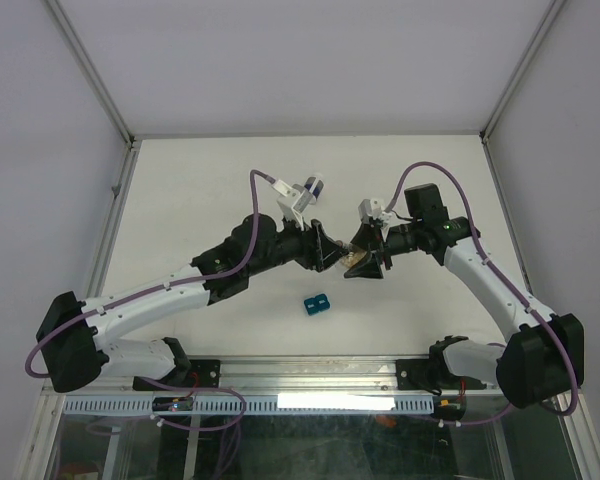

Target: Sort the pills into containers

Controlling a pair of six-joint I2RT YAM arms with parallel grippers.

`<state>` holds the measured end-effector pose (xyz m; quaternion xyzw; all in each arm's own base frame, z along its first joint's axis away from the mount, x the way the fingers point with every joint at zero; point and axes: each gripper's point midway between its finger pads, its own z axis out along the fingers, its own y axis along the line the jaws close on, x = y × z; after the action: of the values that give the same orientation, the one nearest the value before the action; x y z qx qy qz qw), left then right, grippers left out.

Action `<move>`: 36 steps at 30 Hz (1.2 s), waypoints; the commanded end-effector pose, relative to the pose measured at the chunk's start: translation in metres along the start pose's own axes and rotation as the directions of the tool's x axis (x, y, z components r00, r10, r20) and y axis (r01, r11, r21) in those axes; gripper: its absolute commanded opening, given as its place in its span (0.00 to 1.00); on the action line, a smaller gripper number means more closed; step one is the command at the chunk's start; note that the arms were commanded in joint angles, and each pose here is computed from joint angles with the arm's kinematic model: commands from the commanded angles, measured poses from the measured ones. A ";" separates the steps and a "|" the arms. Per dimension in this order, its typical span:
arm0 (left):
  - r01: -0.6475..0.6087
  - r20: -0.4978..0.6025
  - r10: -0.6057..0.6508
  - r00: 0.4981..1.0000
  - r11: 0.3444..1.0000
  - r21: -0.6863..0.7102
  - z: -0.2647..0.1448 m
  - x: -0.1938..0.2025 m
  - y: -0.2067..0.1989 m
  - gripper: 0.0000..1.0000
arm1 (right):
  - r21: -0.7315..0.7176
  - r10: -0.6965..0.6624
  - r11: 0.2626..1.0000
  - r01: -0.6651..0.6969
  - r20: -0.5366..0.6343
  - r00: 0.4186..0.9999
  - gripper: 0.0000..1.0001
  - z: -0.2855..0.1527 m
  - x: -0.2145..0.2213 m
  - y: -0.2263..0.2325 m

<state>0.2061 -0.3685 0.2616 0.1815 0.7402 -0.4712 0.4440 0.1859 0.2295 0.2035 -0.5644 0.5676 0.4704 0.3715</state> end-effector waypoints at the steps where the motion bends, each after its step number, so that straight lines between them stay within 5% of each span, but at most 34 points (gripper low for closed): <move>1: -0.036 0.031 0.034 0.999 0.998 0.043 0.000 -0.019 -0.017 0.52 | -0.001 -0.079 0.997 0.079 0.042 0.996 0.00 -0.003 -0.024 -0.003; 9: -0.077 -0.023 0.081 0.996 0.986 0.146 -0.001 -0.008 -0.032 0.21 | 0.000 -0.081 0.997 0.081 0.042 0.996 0.00 -0.004 -0.024 -0.003; 13: -0.200 -0.027 0.216 0.976 0.937 0.287 -0.005 0.004 -0.046 0.17 | 0.000 -0.084 0.996 0.084 0.044 0.995 0.00 -0.004 -0.025 -0.002; 16: -0.351 0.006 0.384 0.923 0.837 0.421 -0.014 0.017 -0.057 0.17 | -0.001 -0.083 0.997 0.083 0.044 0.996 0.00 -0.004 -0.025 -0.002; 19: -0.528 0.096 0.581 0.808 0.643 0.555 -0.027 0.034 -0.065 0.29 | -0.003 -0.084 0.996 0.084 0.047 0.995 0.00 -0.004 -0.026 -0.002; 22: -0.675 0.212 0.687 0.696 0.524 0.519 -0.033 0.025 -0.057 0.67 | -0.003 -0.085 0.996 0.085 0.046 0.995 0.00 -0.004 -0.026 -0.001; 24: -0.710 0.258 0.671 0.696 0.587 0.390 -0.031 -0.005 -0.048 0.96 | -0.002 -0.086 0.996 0.086 0.046 0.995 0.00 -0.004 -0.026 -0.001; 25: -0.709 0.285 0.650 0.704 0.621 0.335 -0.034 -0.020 -0.044 0.99 | -0.002 -0.088 0.996 0.088 0.046 0.995 0.00 -0.004 -0.026 -0.001; 29: -0.581 0.345 0.508 0.789 0.799 0.154 -0.048 -0.064 -0.029 0.99 | -0.003 -0.082 0.997 0.082 0.044 0.996 0.00 -0.004 -0.025 -0.002; 36: -0.283 0.252 0.243 0.937 0.949 0.136 -0.044 -0.058 -0.016 0.94 | -0.007 -0.076 0.997 0.076 0.044 0.996 0.00 -0.003 -0.023 -0.003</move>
<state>0.1963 -0.3300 0.3173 0.3538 0.5681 -0.4458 0.5944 0.1825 0.2292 0.2035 -0.5661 0.5643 0.4754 0.3677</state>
